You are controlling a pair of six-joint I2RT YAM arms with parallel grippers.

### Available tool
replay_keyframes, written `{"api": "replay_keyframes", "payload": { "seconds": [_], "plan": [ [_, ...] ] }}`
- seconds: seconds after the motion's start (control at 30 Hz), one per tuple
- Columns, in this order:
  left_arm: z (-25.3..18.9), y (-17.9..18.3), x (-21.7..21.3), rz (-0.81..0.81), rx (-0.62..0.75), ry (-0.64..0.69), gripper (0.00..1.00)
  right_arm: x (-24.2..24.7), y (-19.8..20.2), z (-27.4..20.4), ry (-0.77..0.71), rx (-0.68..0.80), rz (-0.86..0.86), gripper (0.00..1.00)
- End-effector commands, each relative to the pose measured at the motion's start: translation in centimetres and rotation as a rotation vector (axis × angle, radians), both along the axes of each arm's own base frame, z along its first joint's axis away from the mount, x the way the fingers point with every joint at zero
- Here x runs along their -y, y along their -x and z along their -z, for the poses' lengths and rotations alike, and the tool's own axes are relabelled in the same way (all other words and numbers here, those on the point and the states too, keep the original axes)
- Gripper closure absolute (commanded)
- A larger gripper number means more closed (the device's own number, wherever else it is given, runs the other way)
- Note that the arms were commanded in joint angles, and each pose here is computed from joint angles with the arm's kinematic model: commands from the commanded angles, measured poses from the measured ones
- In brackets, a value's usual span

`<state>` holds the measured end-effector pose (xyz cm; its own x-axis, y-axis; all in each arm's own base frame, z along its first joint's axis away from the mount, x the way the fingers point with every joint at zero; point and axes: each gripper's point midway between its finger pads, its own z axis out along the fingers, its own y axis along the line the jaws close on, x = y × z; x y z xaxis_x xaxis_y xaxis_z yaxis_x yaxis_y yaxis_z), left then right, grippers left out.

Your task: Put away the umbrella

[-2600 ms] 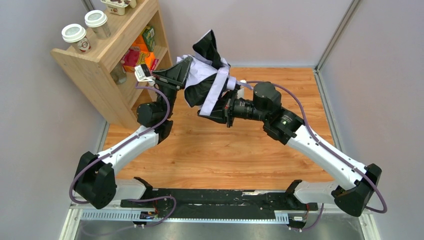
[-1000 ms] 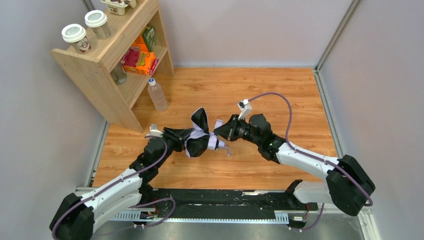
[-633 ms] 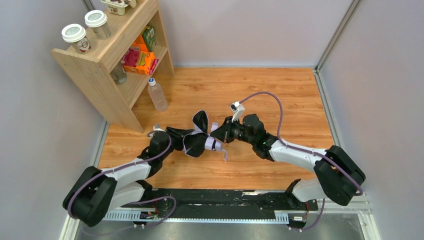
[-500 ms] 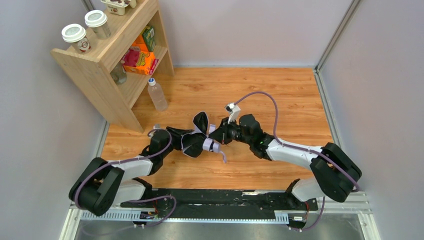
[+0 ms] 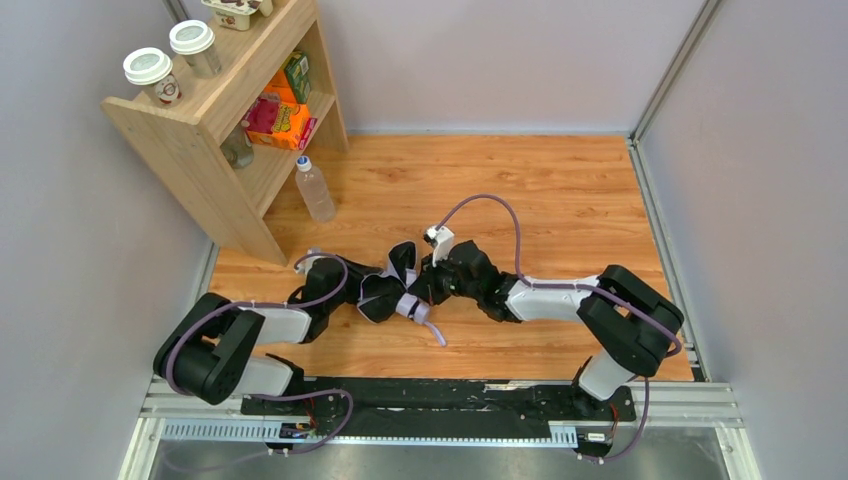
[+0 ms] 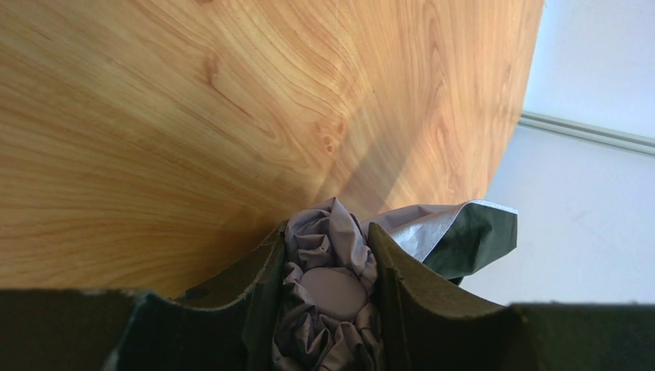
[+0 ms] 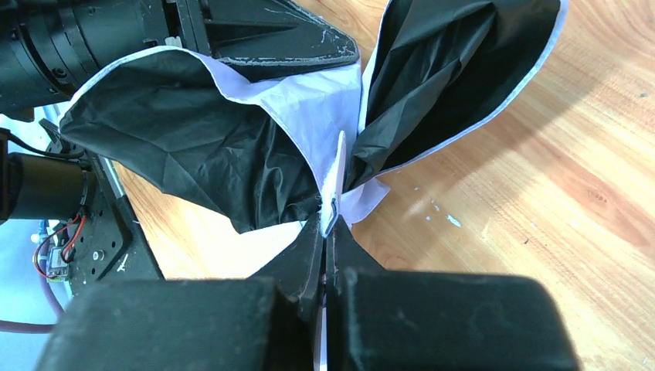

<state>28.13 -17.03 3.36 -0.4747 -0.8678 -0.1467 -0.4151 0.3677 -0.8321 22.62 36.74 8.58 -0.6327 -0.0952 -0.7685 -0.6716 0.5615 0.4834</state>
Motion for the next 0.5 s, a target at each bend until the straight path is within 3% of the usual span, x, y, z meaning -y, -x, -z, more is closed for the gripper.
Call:
{"api": "replay_keyframes", "payload": {
  "seconds": [0.0,0.1,0.23,0.47],
  "plan": [
    [3.2,1.2,-1.9,0.016,-0.043,-0.166,1.0,-2.9,-1.0,-6.9,-0.219,0.122,0.004,1.0],
    [3.5,1.0,-1.9,-0.002,-0.031,-0.137,1.0,-2.2,-1.3,-6.6,-0.239,0.071,0.066,1.0],
    [4.7,1.3,-1.8,-0.001,-0.057,-0.12,1.0,-2.4,-0.9,-6.4,-0.282,0.011,0.024,0.99],
    [5.8,1.8,-1.5,0.003,-0.072,-0.066,1.0,-1.7,0.5,-6.4,-0.164,0.143,-0.077,0.96]
  ]
}}
